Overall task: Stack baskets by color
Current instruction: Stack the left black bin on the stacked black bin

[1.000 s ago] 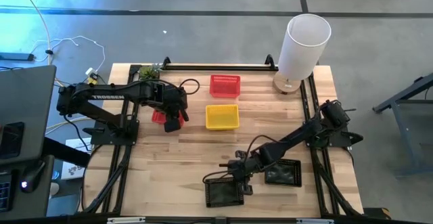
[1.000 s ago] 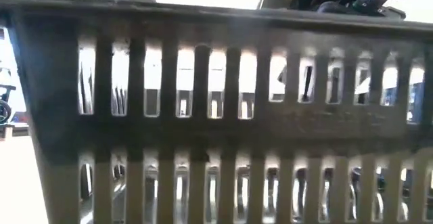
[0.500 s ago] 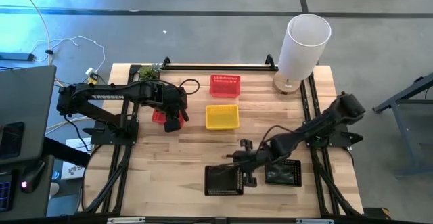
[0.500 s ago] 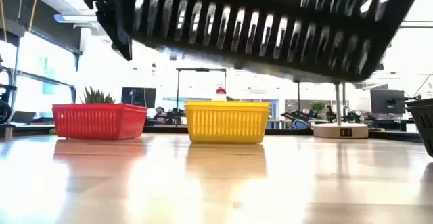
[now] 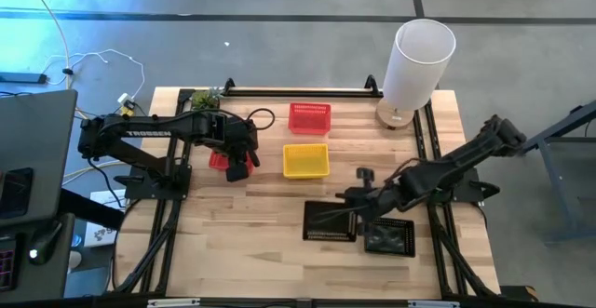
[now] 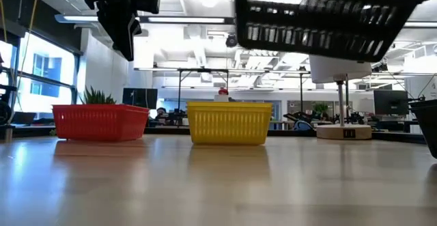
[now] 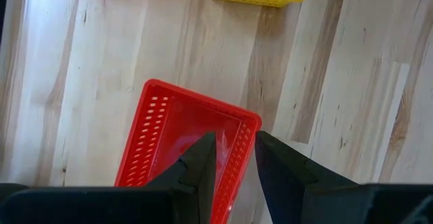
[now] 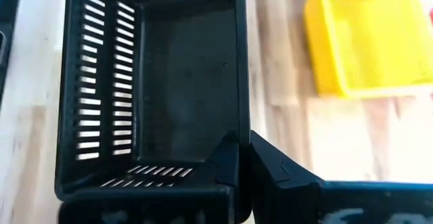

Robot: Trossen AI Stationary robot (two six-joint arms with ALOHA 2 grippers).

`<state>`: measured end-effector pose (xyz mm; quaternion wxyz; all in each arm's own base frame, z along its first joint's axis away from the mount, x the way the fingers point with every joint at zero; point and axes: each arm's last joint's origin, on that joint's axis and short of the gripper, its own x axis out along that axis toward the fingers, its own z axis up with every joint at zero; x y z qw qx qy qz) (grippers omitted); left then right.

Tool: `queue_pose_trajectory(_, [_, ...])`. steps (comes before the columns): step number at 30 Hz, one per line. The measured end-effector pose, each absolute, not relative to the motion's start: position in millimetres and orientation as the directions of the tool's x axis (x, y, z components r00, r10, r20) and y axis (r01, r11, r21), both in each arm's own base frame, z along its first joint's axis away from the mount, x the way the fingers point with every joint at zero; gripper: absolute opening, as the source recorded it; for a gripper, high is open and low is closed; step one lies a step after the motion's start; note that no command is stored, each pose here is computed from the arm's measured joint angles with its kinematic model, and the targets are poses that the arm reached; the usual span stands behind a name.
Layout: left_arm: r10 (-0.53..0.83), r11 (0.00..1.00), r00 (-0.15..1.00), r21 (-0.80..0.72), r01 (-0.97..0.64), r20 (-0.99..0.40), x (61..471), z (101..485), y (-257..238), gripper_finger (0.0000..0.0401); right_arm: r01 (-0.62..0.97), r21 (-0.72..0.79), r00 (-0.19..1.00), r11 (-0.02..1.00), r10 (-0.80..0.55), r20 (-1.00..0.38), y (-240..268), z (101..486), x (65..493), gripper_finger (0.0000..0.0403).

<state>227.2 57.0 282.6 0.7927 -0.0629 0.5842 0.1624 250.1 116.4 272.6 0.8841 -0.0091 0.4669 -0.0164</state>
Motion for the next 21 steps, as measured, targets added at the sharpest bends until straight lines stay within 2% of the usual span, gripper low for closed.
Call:
queue_pose_trajectory(10, [0.185, 0.939, 0.264, 0.091, -0.331, -0.947, 227, 283, 57, 0.0090, 0.095, -0.096, 0.502, 0.991, -0.131, -0.855, 100, 281, 209, 0.0000])
queue_pose_trajectory(17, [0.183, 0.940, 0.265, 0.089, -0.331, -0.947, 227, 283, 57, 0.0090, 0.214, -0.013, 0.534, 0.977, -0.129, -0.836, 89, 270, 167, 0.0000])
queue_pose_trajectory(21, [0.182, 0.940, 0.265, 0.088, -0.330, -0.947, 227, 282, 57, 0.0090, 0.218, 0.078, 0.558, 0.973, -0.058, -0.828, 83, 270, 148, 0.0000])
